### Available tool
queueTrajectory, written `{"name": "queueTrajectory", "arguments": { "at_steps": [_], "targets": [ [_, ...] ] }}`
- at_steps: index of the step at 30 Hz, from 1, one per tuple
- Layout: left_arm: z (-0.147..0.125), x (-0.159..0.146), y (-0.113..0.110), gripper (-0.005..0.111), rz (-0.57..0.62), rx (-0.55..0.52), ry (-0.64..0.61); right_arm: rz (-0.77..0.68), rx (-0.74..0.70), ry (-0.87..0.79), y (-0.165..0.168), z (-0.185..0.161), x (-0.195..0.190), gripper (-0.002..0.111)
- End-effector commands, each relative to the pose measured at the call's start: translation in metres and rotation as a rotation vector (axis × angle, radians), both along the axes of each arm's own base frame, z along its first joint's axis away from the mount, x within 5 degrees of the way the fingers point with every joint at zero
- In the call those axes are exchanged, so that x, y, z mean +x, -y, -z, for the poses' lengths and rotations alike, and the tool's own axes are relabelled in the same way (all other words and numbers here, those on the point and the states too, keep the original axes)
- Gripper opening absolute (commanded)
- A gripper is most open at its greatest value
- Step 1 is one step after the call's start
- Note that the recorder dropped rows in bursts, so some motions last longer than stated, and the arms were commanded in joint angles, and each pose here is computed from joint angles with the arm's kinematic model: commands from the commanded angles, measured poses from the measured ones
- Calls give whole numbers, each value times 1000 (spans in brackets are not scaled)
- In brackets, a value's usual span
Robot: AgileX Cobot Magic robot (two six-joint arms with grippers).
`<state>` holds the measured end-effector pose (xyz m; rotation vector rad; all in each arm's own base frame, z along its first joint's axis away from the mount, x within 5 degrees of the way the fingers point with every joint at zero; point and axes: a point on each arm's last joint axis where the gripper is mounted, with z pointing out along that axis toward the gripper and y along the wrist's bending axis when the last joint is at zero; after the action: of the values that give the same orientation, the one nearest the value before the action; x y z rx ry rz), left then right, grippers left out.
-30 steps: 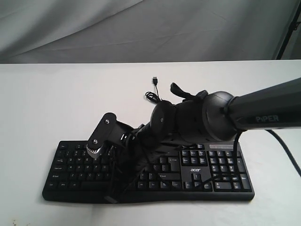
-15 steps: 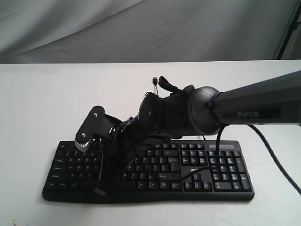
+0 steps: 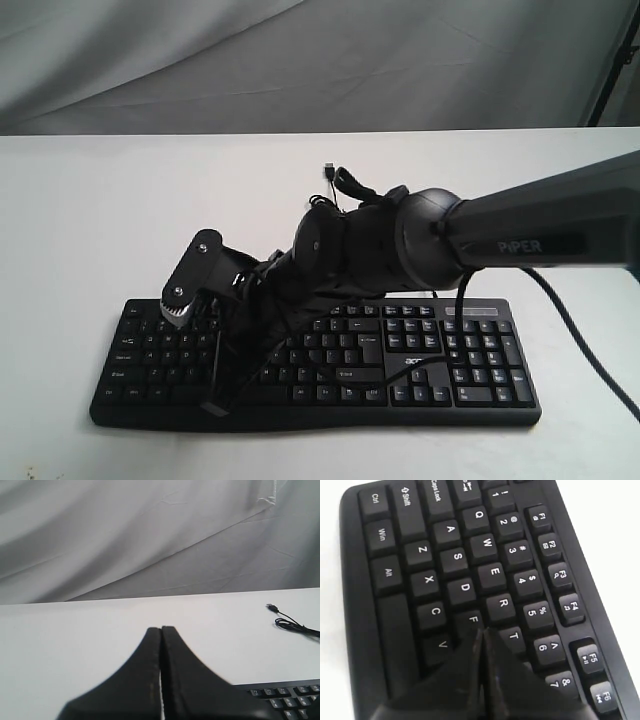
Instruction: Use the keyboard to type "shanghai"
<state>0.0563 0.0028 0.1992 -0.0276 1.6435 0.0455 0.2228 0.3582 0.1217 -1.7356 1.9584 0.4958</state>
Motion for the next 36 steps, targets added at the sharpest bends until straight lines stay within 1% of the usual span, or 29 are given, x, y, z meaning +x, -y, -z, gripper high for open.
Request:
{"name": "queueTrajectory", "arguments": {
  "at_steps": [1, 5, 20, 28, 32, 36],
  "targets": [
    [0, 0, 0, 0, 6, -2, 7, -6, 3, 17, -2, 1, 1, 0],
    [0, 0, 0, 0, 6, -2, 7, -2, -4, 14, -2, 6, 1, 0],
    [0, 0, 0, 0, 6, -2, 7, -5, -7, 4, -2, 6, 0, 0],
    [0, 0, 0, 0, 6, -2, 7, -16, 30, 43, 0, -21, 0, 0],
    [0, 0, 0, 0, 6, -2, 7, 4, -13, 22, 7, -20, -1, 0],
    [0, 0, 0, 0, 6, -2, 7, 18, -27, 14, 12, -16, 1, 0]
  ]
}}
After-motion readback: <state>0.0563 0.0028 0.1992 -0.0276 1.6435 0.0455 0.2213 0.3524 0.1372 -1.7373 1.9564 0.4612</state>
